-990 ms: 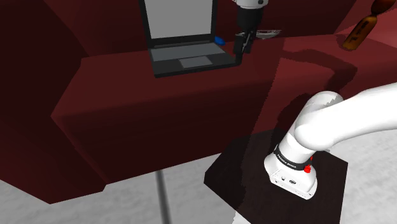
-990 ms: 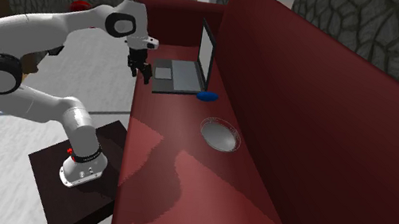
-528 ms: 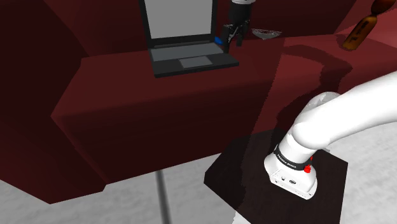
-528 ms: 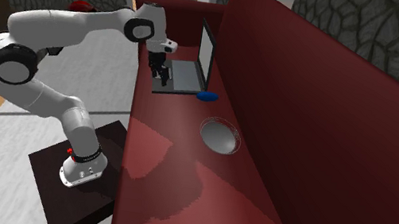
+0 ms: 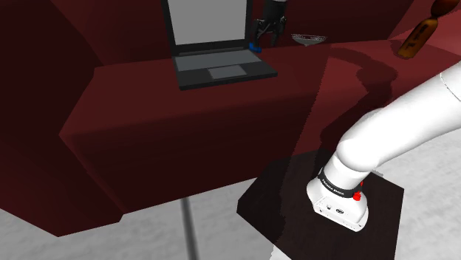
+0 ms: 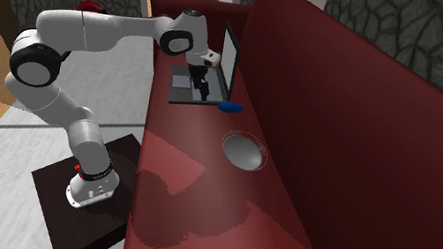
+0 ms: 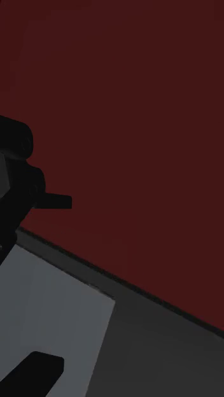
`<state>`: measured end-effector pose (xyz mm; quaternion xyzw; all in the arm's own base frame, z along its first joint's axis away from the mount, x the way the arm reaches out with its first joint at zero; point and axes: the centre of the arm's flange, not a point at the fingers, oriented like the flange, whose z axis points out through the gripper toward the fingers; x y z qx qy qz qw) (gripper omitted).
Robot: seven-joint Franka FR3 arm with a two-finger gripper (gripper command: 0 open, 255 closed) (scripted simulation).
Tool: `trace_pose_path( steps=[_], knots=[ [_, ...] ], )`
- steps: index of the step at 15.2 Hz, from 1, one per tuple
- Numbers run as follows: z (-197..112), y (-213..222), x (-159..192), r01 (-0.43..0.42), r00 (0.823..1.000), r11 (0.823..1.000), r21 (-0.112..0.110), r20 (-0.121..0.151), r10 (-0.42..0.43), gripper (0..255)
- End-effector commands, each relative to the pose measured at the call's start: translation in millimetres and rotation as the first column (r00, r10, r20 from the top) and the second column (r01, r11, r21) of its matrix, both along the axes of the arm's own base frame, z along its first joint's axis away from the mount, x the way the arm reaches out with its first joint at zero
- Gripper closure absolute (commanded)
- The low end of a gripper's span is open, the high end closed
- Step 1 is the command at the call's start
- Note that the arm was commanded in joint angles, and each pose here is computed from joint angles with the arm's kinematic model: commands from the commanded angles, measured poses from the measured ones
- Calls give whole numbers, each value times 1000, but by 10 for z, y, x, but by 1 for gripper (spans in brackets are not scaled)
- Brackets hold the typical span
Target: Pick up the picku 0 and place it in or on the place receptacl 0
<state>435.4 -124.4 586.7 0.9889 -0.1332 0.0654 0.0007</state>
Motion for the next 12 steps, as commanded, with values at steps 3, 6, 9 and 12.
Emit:
trace_pose_path(
  steps=[3, 6, 9, 12],
  knots=[
    [14, -447, 225, 112, 992, 994, 19, 53, -113, 0],
    [20, -789, 355, 193, 977, 980, 38, 89, -196, 0],
    [-81, -869, 404, 211, 972, 977, 42, 97, -214, 0],
    [-236, -873, 439, 211, 972, 977, 42, 97, -214, 0]
  ],
)
